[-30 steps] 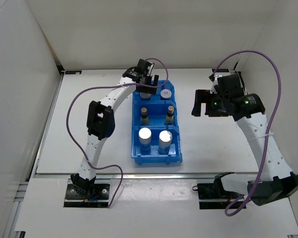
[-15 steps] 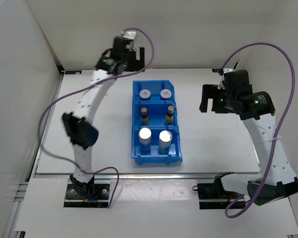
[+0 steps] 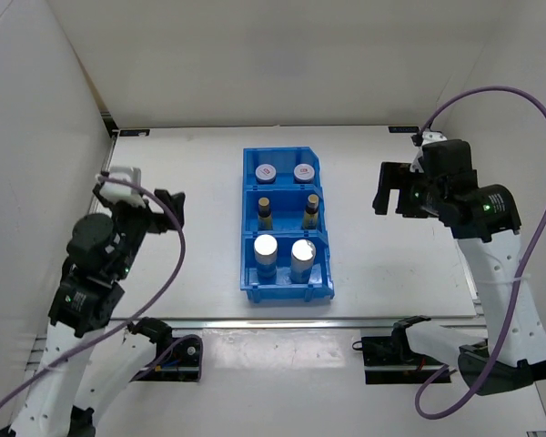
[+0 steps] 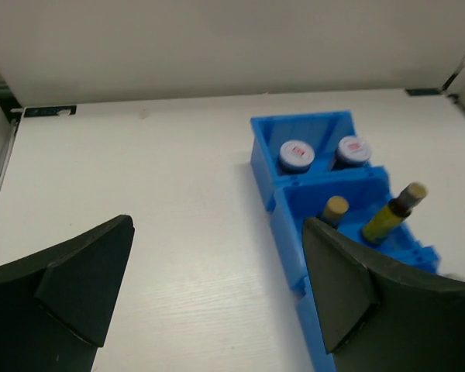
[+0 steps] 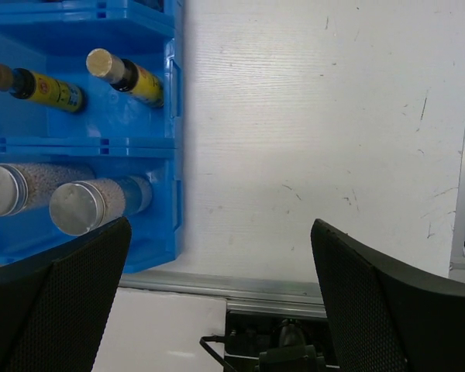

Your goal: Organize the condiment bottles

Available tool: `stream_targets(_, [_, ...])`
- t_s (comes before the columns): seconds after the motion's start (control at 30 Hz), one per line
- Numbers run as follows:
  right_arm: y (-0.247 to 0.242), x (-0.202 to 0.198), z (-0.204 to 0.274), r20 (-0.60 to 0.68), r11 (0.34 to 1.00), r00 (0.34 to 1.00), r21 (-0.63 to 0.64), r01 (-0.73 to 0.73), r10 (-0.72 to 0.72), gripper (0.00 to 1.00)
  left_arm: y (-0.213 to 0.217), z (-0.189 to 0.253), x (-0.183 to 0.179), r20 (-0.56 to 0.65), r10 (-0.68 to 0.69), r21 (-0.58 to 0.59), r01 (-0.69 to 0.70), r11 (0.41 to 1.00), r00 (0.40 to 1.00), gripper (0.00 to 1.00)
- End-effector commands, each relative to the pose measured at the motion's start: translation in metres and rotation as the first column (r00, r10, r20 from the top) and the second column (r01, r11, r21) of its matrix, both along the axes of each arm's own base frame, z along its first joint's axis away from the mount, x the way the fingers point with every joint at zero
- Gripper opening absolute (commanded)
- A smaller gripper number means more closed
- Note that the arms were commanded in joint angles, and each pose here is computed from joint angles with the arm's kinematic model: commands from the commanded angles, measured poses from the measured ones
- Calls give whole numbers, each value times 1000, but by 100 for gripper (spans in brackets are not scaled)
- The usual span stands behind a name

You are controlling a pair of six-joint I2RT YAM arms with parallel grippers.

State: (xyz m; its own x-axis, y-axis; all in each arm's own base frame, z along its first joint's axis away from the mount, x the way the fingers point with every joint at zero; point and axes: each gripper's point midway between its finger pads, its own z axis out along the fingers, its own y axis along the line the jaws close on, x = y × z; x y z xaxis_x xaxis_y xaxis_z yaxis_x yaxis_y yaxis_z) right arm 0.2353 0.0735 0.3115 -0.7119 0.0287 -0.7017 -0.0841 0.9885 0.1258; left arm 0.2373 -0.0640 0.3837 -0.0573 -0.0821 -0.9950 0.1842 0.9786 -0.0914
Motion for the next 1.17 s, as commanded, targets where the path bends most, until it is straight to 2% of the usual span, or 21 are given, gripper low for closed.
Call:
stream_targets(0.0, [-1,-1,13,57,1000,998,10,-14,13,100,15,-18,-3,43,51,61,-54,997,998,100])
stream_targets(0.1, [1,-6,10,58,999,998,23,-29,27,100,32,-50,-14,8,118,91,-118,989,993,100])
stream_targets(0.27, [9,-12,4,107,994,990,49,-99,93,100,57,-100,-33,-22,238,34,-237,971,971,100])
stream_targets(0.43, [8,-15,2,125,994,988,53,-100,93,100,72,-86,-62,125,251,-49,-247,968,960,100])
stream_targets(0.53, [11,-11,-6,102,993,990,54,-106,100,100,67,-96,-63,131,223,-50,-218,975,966,100])
stream_targets(0.67, [9,0,-8,128,996,989,41,-84,79,100,51,-103,-57,84,136,17,-138,990,987,100])
stream_targets(0.77, [7,-1,-4,133,997,989,42,-66,60,100,54,-99,-63,78,151,-12,-151,989,985,100])
stream_targets(0.83, [7,-1,-9,119,997,991,39,-65,60,100,53,-105,-59,98,139,33,-143,989,985,100])
stream_targets(0.93, [2,-4,-17,118,999,992,18,-51,48,100,36,-109,-61,127,13,135,-30,990,992,100])
stream_targets(1.0, [6,-8,-10,174,997,982,24,-78,73,100,42,-109,-60,128,42,144,-61,988,991,100])
stream_targets(1.03, [0,-7,-8,188,999,981,9,-51,48,100,53,-105,-61,134,106,124,-122,985,985,100])
stream_targets(1.13, [5,-10,-15,149,997,986,-9,-73,74,100,64,-95,-57,151,175,112,-193,975,973,100])
